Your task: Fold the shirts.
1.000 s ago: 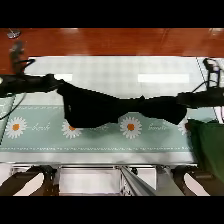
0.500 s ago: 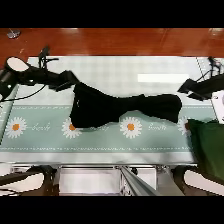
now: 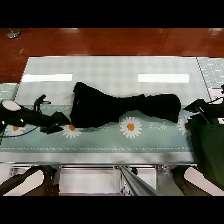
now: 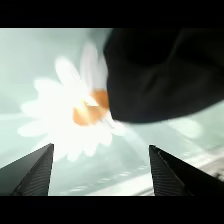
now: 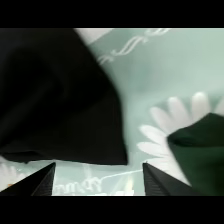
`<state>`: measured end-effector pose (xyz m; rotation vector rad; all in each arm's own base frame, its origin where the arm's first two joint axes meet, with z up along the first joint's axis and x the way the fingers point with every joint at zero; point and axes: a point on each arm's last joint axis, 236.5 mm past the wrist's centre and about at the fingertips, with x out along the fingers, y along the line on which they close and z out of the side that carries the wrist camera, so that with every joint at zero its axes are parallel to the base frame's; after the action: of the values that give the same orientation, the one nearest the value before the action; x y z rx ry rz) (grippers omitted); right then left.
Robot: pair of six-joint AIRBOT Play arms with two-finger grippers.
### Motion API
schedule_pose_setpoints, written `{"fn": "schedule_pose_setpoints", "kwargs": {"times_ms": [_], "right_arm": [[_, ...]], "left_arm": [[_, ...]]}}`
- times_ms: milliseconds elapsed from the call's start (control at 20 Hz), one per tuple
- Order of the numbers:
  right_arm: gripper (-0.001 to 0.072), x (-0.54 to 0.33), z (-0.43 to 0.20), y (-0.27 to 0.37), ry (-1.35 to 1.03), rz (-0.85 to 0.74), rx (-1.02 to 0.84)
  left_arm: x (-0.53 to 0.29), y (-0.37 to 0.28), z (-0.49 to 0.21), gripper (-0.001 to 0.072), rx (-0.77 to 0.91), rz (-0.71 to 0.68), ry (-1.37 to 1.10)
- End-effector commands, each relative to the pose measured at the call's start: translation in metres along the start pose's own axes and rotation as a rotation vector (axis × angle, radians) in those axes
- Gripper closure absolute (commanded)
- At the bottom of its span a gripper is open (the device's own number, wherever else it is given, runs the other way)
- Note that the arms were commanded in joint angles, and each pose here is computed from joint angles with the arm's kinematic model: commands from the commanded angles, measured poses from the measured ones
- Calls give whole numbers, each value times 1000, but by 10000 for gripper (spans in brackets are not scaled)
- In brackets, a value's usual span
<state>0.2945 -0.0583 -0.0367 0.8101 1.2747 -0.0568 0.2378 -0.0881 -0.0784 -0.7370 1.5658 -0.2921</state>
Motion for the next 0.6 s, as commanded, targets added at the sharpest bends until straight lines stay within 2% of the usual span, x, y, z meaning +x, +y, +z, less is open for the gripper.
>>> {"fn": "schedule_pose_setpoints", "kwargs": {"times_ms": [0, 150, 450, 500, 550], "right_arm": [[89, 5, -9, 17, -15, 112, 16], [88, 5, -11, 17, -8, 114, 15], [89, 5, -8, 16, -22, 109, 7], [89, 5, -6, 15, -32, 106, 6], [89, 5, -2, 14, -46, 102, 7]], "left_arm": [[20, -18, 3, 7, -73, -162, -115], [34, -42, 14, 7, -39, -211, -193], [64, -59, 14, 12, 48, -148, -221], [63, -62, 15, 121, 50, -154, -224], [61, -65, 17, 549, 58, -159, -227]]}}
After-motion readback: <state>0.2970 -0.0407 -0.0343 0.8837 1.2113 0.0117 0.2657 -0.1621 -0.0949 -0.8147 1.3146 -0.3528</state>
